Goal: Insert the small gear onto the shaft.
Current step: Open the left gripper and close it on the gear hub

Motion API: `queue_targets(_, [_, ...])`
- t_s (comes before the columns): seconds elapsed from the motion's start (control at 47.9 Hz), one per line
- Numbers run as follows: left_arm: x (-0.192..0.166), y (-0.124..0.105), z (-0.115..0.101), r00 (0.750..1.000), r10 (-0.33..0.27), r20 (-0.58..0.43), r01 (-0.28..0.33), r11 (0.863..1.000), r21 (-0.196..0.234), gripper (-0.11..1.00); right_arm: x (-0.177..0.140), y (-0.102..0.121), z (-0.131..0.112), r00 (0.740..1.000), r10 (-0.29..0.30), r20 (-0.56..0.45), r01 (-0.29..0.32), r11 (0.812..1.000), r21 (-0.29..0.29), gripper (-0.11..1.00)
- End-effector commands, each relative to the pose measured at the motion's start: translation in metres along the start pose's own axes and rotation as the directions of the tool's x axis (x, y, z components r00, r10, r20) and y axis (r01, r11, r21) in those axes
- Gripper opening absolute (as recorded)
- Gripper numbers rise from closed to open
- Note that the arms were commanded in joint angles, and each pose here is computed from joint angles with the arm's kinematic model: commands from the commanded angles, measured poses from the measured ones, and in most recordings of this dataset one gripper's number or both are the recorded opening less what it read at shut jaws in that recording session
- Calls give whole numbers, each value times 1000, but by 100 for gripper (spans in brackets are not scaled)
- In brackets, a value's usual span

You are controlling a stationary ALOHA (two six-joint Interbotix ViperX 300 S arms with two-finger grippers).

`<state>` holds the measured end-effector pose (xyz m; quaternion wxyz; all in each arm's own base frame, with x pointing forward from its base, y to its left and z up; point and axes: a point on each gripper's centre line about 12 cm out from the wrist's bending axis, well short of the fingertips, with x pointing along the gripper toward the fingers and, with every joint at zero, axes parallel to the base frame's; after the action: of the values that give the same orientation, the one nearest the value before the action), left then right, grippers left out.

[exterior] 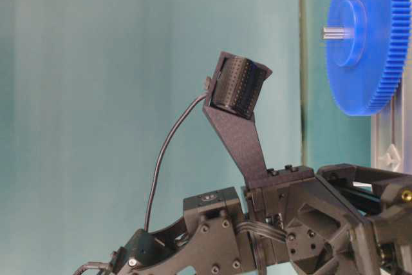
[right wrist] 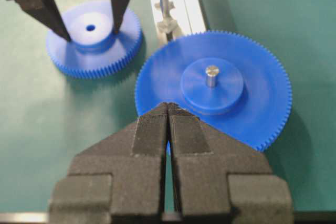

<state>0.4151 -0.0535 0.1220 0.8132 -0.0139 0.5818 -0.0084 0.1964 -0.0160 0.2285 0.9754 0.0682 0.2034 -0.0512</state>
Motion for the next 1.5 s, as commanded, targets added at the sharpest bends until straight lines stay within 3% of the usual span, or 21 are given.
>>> queue_targets(0.0, [-6, -1, 3, 1000, -2, 23, 1, 1000, 6, 93, 0, 0, 5, 1000, -1, 17, 1, 1000, 12, 3])
queue_targets(0.564, [-5, -1, 1, 1000, 0, 12, 0, 1000, 5, 92, 0, 0, 4, 1000, 0, 15, 0, 1000, 16, 3])
queue_targets(0.647, [-8, -1, 3, 1000, 0, 14, 0, 1000, 5, 87, 0, 0, 4, 1000, 0, 15, 0, 1000, 16, 3])
queue_targets(0.773, [-13, -2, 7, 1000, -2, 28, 2, 1000, 20, 69, 0, 0, 5, 1000, -1, 16, 1, 1000, 17, 3])
queue_targets(1.19, [-15, -3, 9, 999, -5, 32, 4, 1000, 20, 69, 0, 0, 3, 1000, -2, 13, 1, 1000, 17, 3])
queue_targets(1.483, [-30, -4, 21, 997, -10, 81, 8, 1000, 25, 69, 0, 0, 2, 1000, -2, 10, 2, 1000, 17, 3])
